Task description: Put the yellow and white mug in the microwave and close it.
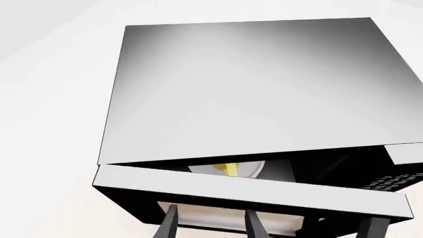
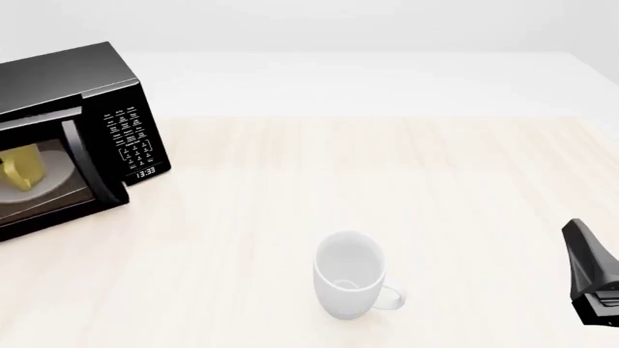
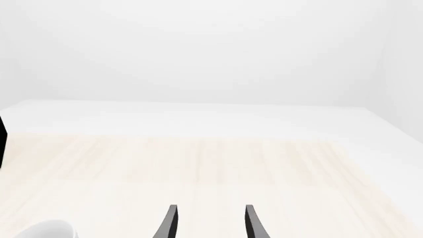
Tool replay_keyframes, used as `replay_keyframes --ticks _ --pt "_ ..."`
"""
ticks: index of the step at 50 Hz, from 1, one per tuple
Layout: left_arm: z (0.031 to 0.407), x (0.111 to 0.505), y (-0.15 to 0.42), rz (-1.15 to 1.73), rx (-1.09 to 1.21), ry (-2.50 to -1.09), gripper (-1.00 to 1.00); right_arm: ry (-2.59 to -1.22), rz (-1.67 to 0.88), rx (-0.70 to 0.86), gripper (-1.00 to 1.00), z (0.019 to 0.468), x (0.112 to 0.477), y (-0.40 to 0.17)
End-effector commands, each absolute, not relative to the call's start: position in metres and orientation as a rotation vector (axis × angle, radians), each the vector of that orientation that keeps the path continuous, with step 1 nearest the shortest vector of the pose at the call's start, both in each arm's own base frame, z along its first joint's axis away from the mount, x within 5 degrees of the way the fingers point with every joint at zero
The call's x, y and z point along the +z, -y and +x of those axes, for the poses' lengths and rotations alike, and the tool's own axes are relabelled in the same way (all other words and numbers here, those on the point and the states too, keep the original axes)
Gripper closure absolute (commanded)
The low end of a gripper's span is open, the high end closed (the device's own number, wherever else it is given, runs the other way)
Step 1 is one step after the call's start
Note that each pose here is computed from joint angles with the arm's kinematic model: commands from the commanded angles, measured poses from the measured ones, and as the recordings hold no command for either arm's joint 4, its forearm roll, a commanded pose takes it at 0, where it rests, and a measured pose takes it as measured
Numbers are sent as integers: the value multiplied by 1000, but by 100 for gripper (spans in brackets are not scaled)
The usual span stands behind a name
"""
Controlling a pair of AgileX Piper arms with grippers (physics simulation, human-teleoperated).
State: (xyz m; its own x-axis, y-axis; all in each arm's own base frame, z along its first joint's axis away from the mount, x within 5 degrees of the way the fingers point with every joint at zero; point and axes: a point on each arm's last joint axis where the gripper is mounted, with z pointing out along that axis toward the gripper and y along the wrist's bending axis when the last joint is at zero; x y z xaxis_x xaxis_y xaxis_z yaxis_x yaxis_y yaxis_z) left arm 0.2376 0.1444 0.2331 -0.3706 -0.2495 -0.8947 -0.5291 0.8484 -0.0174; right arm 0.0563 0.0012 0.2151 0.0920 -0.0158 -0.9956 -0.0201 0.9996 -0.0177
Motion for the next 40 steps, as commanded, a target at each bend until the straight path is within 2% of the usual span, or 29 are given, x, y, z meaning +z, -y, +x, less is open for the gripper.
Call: replay_keyframes --ticks 1,11,21,40 --pt "249 223 -151 -564 334 -1991 -100 -1479 -21 -1 -100 56 215 -1" --pt "258 215 -172 -607 361 -1988 -100 -1479 -21 -1 -100 56 215 -1" --pt "242 205 -222 -768 450 -1959 -100 -1479 -21 -1 -100 56 215 -1" --pt "233 223 -182 -688 404 -1964 -100 -1479 -21 -1 -100 56 215 -1"
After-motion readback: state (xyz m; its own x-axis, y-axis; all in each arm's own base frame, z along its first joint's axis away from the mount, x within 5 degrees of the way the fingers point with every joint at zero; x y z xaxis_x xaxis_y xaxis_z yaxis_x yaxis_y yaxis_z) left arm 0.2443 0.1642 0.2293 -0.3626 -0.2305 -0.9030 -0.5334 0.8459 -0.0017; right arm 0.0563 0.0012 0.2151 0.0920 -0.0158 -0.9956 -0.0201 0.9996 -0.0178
